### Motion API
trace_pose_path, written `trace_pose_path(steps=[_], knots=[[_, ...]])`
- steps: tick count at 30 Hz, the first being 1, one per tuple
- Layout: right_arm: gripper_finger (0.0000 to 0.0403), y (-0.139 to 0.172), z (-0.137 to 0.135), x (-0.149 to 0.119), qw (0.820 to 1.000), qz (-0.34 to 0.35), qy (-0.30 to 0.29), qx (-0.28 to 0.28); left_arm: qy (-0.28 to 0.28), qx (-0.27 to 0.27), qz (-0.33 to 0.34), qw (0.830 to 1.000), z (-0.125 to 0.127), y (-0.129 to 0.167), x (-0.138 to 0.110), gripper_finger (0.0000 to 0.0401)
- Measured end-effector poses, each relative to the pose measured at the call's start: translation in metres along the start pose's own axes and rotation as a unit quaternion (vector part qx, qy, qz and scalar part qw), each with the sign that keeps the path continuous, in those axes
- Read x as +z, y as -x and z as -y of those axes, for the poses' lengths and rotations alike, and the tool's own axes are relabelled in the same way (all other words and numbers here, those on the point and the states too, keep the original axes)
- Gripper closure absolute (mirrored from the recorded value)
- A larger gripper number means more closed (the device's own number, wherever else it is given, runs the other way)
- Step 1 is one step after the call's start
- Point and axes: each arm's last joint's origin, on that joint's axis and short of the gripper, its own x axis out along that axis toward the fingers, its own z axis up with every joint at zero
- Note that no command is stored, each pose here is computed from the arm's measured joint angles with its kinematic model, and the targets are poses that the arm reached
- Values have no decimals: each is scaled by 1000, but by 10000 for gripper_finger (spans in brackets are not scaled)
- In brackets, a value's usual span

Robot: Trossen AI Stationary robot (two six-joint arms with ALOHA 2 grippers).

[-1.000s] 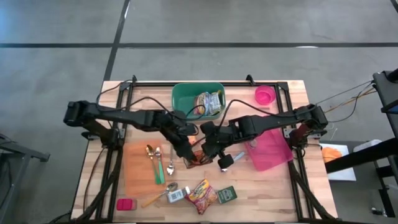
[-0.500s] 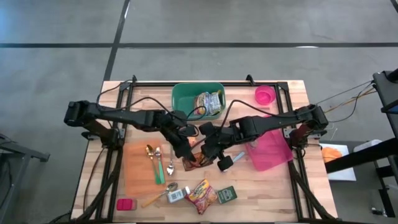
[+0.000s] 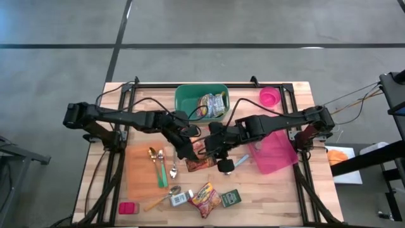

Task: Pick & Place Food Item
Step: Put the orange spice pack into the pink bin

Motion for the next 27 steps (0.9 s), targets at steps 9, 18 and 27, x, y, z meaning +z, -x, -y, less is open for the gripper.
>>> trace_pose_path(steps=[9, 18, 27], knots=[[189, 4, 6, 0, 991, 9, -129, -33, -17, 62, 16, 998, -4, 7, -6, 386], [181, 42, 6, 8, 972, 88, -217, -21, -104, 76, 103, 986, 21, 44, -14, 386], [181, 48, 7, 14, 961, 124, -246, -8, -176, 81, 169, 966, 34, 60, -13, 387]])
